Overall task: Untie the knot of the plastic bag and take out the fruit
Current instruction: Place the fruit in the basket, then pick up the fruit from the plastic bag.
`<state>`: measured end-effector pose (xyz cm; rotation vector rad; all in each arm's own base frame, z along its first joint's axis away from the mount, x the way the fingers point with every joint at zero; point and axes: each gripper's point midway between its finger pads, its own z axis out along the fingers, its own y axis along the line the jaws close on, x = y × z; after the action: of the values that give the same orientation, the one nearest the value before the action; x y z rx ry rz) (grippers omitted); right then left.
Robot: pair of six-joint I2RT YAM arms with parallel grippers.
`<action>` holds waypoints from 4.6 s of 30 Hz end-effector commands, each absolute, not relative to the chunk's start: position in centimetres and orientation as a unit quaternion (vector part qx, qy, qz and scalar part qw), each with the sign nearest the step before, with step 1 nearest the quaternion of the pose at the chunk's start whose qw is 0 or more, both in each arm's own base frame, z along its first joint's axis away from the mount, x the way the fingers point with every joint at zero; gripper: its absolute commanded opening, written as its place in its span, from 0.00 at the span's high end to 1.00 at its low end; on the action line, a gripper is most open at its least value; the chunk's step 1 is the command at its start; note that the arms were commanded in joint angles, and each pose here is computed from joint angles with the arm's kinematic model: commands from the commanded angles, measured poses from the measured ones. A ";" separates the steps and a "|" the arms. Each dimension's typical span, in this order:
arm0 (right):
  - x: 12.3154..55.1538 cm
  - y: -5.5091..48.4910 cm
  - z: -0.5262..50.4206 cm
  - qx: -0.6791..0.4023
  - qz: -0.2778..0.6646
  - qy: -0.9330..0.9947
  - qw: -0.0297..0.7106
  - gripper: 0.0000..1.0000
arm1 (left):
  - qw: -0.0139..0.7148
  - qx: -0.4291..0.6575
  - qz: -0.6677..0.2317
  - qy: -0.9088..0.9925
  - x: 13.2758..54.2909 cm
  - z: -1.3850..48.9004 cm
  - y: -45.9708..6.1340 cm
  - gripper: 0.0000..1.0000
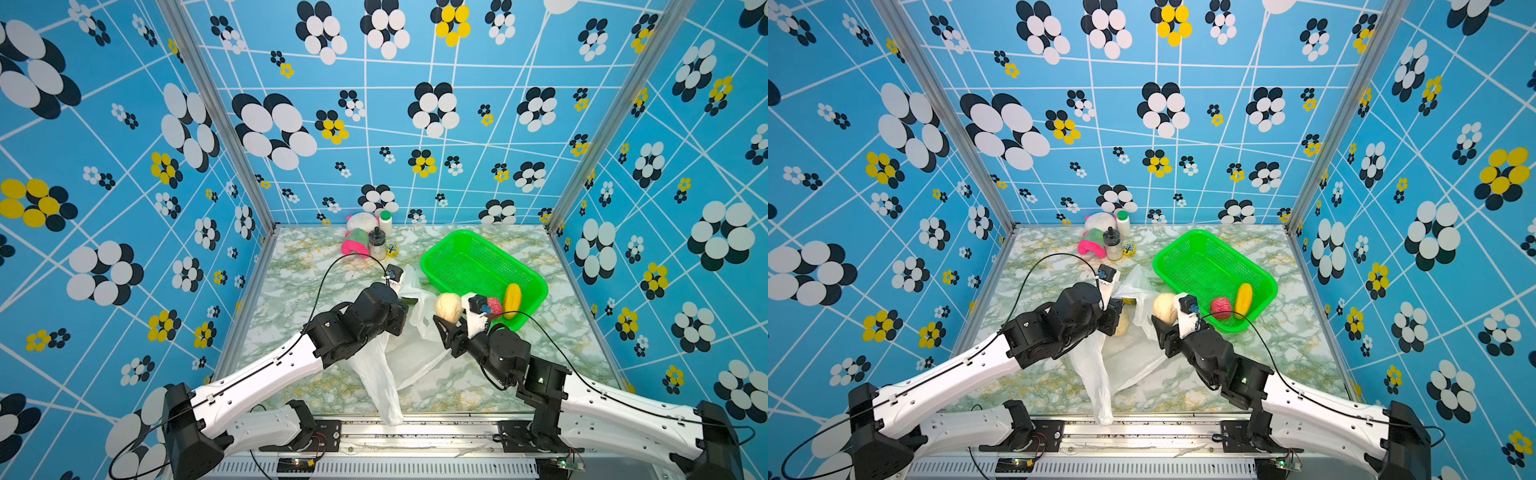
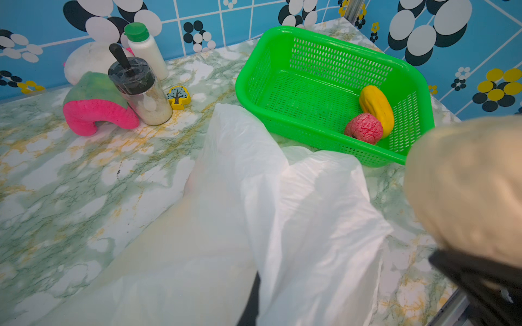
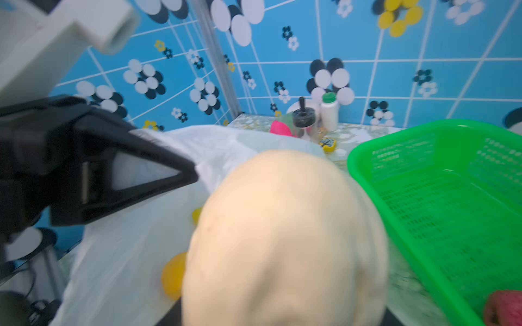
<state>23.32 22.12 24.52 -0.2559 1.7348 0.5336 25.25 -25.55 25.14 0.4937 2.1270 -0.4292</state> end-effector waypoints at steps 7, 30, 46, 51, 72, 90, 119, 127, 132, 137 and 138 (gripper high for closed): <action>27.6 8.1 20.9 0.141 0.085 0.774 0.612 0.59 | 0.437 0.204 -0.174 0.859 25.1 24.9 -25.1 1.00; 46.3 5.7 11.3 0.196 0.036 0.910 0.365 0.62 | 0.431 0.205 -0.184 0.860 24.8 25.2 -25.0 1.00; 46.5 4.7 6.8 0.204 -0.025 0.936 0.286 0.48 | 0.433 0.205 -0.181 0.859 25.1 25.2 -24.9 1.00; 46.0 4.5 6.2 0.207 -0.031 0.936 0.281 0.38 | 0.431 0.204 -0.183 0.860 24.9 25.1 -24.8 1.00; 41.4 6.0 18.7 0.175 0.024 0.899 0.400 0.10 | 0.436 0.203 -0.187 0.856 24.9 25.6 -24.7 1.00; 21.5 24.8 28.3 -0.204 0.327 0.738 0.554 0.21 | 0.442 0.197 -0.186 0.855 24.9 25.8 -24.2 1.00; 25.8 36.2 12.3 -0.246 0.174 0.847 0.438 0.31 | 0.438 0.197 -0.179 0.858 25.1 25.6 -24.1 1.00; 27.3 37.4 10.8 -0.239 0.178 0.857 0.421 0.11 | 0.436 0.196 -0.181 0.859 25.0 25.6 -24.1 1.00; 27.6 38.4 10.3 -0.246 0.178 0.857 0.415 0.02 | 0.437 0.196 -0.180 0.859 25.0 25.6 -24.1 1.00; 28.2 38.7 10.4 -0.244 0.170 0.860 0.414 0.01 | 0.437 0.197 -0.179 0.859 25.1 25.6 -24.0 1.00; 28.4 38.6 10.4 -0.240 0.167 0.862 0.415 0.01 | 0.438 0.198 -0.178 0.859 25.0 25.6 -24.0 1.00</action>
<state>27.80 38.74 10.21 -0.6168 2.1497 0.4399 25.24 -24.21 25.66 0.4700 2.1319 -0.4547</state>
